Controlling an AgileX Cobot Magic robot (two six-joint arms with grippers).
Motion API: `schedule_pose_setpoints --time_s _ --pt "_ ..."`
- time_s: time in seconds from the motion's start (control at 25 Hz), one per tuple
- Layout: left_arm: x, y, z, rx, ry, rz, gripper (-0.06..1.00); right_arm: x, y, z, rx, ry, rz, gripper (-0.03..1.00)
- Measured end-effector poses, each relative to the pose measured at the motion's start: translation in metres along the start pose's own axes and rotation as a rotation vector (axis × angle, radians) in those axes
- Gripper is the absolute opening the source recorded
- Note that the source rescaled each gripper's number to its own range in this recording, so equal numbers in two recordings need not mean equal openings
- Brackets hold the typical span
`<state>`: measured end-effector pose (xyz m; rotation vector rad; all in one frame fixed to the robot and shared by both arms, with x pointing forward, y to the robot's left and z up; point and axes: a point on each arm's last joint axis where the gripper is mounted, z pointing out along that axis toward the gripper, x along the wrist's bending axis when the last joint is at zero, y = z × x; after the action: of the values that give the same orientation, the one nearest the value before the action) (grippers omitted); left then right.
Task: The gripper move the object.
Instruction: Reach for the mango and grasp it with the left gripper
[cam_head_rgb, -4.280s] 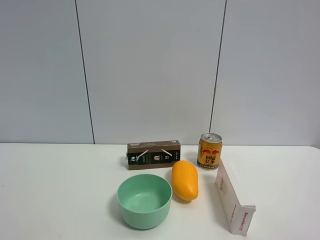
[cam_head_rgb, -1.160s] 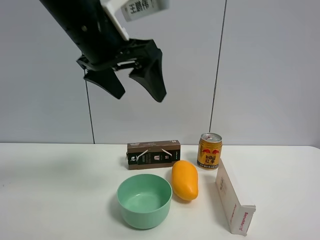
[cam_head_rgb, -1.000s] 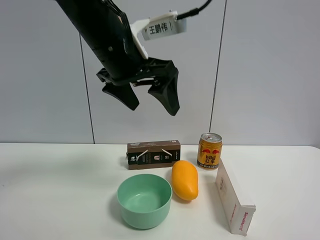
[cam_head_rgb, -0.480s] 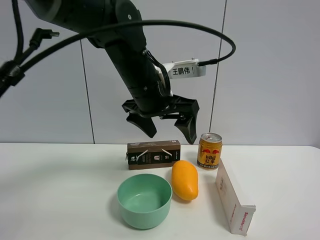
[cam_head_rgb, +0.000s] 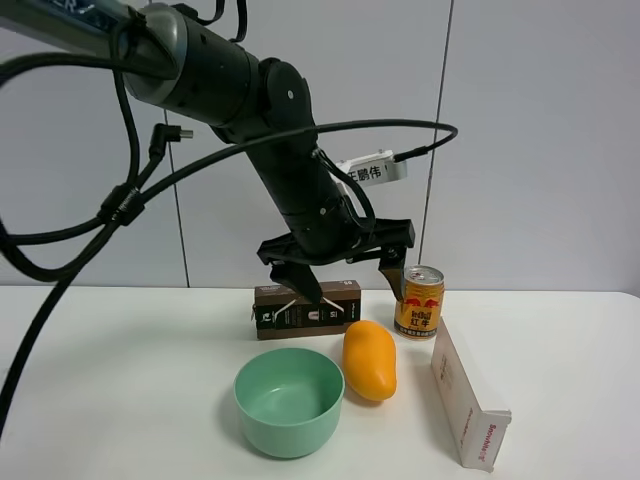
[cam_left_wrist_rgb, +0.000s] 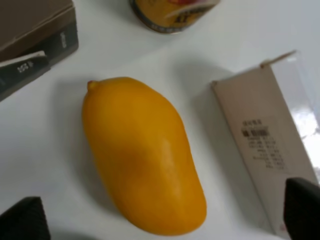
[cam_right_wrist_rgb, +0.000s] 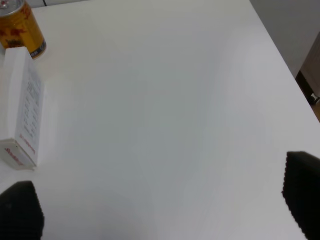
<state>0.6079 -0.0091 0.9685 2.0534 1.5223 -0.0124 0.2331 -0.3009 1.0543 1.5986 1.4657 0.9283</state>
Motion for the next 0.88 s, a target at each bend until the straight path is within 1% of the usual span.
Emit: schedule_pose_setpoints --time_s 0.16,0.2,0.36,0.52,0.64,0.88 --pt "0.003 -0.001 0.010 -0.009 0.003 -0.092 0.91 0.000 0.000 0.000 0.000 0.000 0.000 1.00" --pt "0.002 -0.001 0.011 -0.017 0.002 -0.103 0.91 0.000 0.000 0.000 0.000 0.000 0.000 1.00" --pt "-0.006 -0.003 0.018 -0.045 -0.002 -0.087 0.91 0.000 0.000 0.000 0.000 0.000 0.000 1.00" --pt "-0.014 -0.014 0.035 -0.021 -0.004 -0.072 0.91 0.000 0.000 0.000 0.000 0.000 0.000 1.00" --pt "-0.014 -0.021 0.045 0.002 0.008 -0.056 0.91 0.000 0.000 0.000 0.000 0.000 0.000 1.00" --pt "-0.008 -0.028 0.061 0.023 0.034 -0.038 0.91 0.000 0.000 0.000 0.000 0.000 0.000 1.00"
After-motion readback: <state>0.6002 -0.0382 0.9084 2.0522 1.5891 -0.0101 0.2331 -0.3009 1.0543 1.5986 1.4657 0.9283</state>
